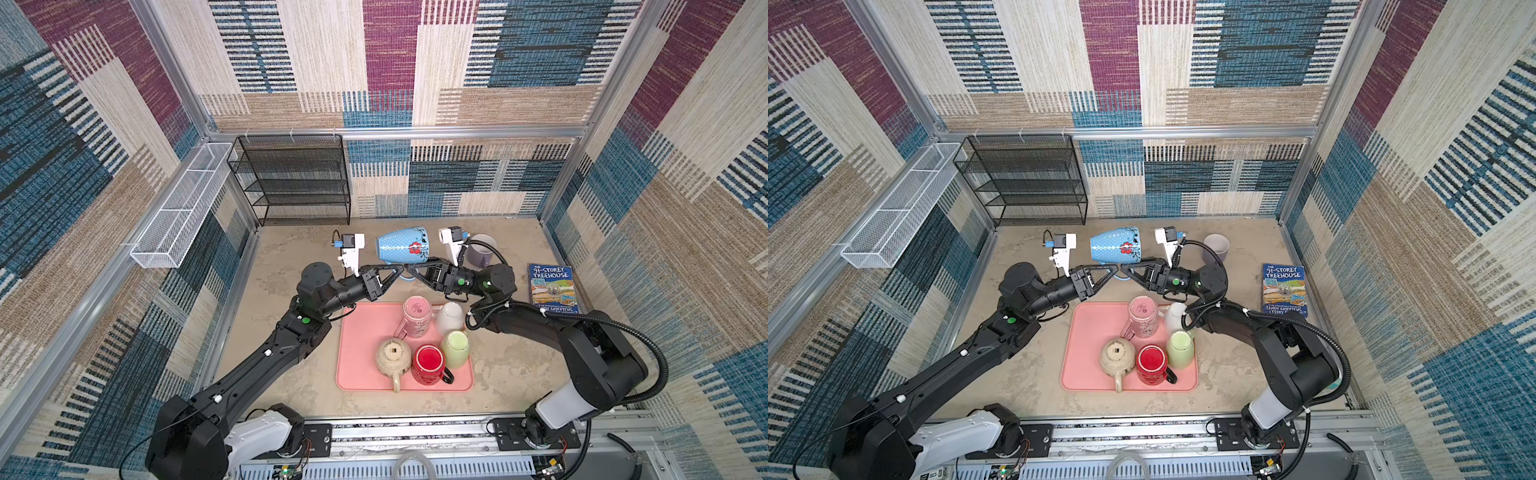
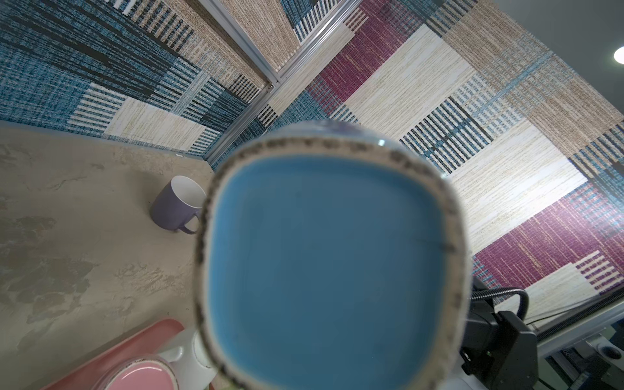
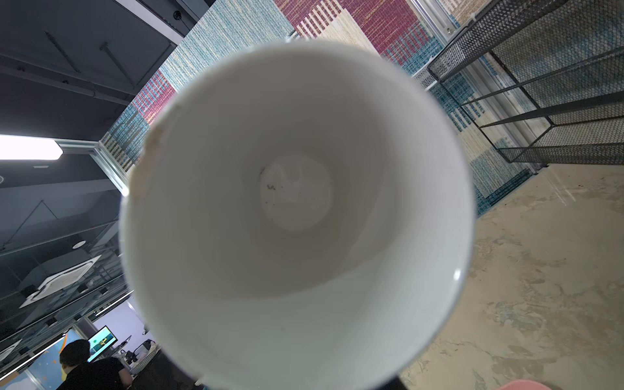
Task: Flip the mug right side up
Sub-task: 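Close the right gripper on the light blue mug while the left gripper releases it, then carry the light blue mug beyond the tray with the right gripper while the left withdraws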
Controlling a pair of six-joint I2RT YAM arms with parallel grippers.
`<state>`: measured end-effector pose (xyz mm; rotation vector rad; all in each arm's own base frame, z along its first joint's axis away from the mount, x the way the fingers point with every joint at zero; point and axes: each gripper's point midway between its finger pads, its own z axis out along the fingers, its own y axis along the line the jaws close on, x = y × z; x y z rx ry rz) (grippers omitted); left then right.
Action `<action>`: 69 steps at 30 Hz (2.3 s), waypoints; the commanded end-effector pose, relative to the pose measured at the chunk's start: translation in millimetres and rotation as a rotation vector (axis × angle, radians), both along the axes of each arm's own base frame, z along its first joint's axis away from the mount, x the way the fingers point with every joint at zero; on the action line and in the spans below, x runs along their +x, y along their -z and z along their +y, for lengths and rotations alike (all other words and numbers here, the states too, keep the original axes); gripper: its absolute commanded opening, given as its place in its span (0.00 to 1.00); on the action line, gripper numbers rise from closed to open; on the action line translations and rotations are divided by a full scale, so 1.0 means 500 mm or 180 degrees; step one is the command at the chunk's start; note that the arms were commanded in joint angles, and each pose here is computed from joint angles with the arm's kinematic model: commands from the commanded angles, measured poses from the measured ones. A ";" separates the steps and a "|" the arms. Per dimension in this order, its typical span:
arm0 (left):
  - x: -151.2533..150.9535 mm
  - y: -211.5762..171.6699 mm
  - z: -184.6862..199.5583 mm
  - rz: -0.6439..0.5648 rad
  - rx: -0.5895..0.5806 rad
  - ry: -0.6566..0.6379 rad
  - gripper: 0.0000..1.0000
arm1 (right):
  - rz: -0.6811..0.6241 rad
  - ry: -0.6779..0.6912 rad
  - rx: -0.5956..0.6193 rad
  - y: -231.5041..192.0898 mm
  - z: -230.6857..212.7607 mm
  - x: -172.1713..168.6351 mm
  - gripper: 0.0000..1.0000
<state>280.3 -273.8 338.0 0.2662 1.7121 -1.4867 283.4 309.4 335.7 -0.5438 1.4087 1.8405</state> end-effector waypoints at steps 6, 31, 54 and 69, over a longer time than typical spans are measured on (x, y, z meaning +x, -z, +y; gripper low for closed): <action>-0.009 -0.013 -0.004 -0.0148 -0.0107 0.0089 0.00 | -0.0116 0.0040 0.0219 -0.031 -0.006 0.000 0.12; -0.030 0.041 0.067 -0.0202 0.0495 -0.0413 0.67 | -0.0137 0.0565 -0.0604 0.014 -0.008 0.031 0.00; -0.060 0.126 0.200 0.0229 0.2159 -0.0914 0.86 | 0.0300 0.2060 -0.3290 0.194 -0.154 0.171 0.00; -0.048 0.231 0.221 0.0474 0.2880 -0.0792 0.87 | 0.0836 0.2559 -0.4312 0.346 -0.283 0.288 0.00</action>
